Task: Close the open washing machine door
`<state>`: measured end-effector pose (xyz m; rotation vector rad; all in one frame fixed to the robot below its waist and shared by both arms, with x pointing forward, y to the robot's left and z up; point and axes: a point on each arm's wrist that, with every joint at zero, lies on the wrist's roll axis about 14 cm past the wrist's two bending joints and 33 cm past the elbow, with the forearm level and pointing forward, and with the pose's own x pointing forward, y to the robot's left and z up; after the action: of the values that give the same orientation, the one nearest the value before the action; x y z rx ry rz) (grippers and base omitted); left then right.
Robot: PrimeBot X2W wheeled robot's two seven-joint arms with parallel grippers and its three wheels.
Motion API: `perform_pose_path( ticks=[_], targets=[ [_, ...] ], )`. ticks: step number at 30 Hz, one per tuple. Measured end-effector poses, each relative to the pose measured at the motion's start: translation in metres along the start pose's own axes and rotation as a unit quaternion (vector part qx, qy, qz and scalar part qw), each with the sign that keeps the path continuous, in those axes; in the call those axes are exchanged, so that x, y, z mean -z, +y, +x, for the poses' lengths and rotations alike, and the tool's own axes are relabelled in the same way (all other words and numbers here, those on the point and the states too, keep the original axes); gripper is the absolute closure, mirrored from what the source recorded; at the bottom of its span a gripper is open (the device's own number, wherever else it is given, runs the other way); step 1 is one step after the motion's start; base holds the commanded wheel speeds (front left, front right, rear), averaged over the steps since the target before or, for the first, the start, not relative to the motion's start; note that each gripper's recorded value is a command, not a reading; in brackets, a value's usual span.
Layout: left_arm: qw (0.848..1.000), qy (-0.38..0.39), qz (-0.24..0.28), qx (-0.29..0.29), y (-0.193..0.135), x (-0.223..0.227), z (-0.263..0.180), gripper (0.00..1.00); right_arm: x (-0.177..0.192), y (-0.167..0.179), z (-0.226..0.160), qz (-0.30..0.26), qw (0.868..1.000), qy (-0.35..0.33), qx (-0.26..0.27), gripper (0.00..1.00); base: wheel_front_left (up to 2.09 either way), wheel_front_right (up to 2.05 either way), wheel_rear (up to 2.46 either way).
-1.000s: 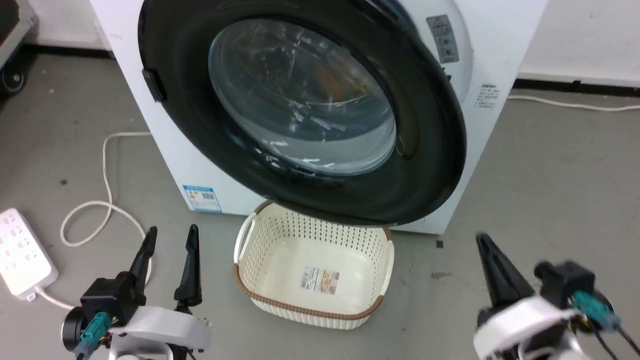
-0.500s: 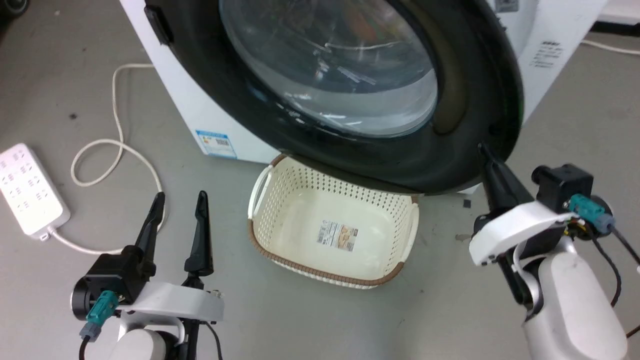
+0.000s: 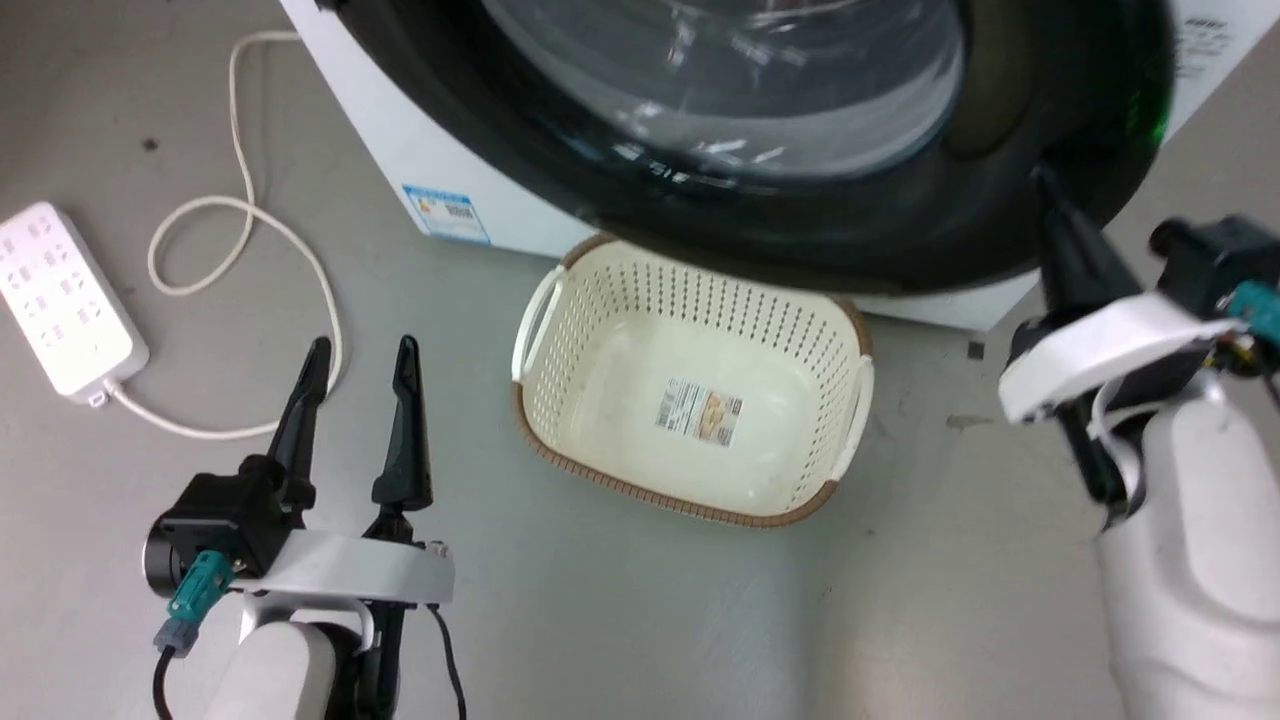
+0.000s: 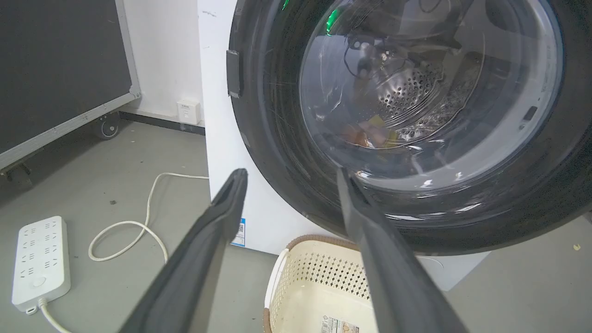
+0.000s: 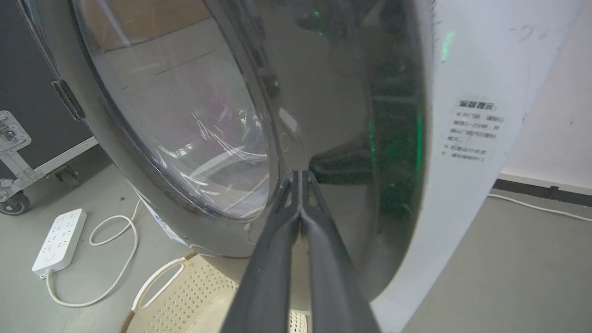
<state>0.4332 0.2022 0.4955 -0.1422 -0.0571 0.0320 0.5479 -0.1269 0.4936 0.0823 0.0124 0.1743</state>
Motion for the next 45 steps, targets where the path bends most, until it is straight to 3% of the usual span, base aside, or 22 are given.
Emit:
perform_pose_path(
  ticks=[16, 29, 35, 45],
  targets=[
    [1.0, 0.017, 0.006, -0.004, 0.005, 0.023, 0.014, 0.0, -0.001, -0.018, 0.053, -0.011, 1.0, -0.017, 0.021, 1.0, 0.0, 0.0, 0.0],
    [1.0, 0.016, 0.007, 0.0, 0.002, 0.025, 0.018, 0.0, -0.011, -0.027, 0.059, -0.016, 0.999, -0.032, 0.028, 1.0, 0.0, 0.0, 0.0],
    [1.0, -0.004, 0.009, 0.007, -0.001, 0.006, 0.014, 0.0, -0.045, -0.024, 0.034, -0.02, 0.996, -0.079, 0.025, 1.0, 0.0, 0.0, 0.0],
    [0.998, -0.041, 0.01, 0.044, -0.022, -0.029, -0.004, 0.0, -0.069, -0.052, -0.07, -0.036, 0.991, -0.106, 0.074, 1.0, 0.0, 0.0, 0.0]
  ],
)
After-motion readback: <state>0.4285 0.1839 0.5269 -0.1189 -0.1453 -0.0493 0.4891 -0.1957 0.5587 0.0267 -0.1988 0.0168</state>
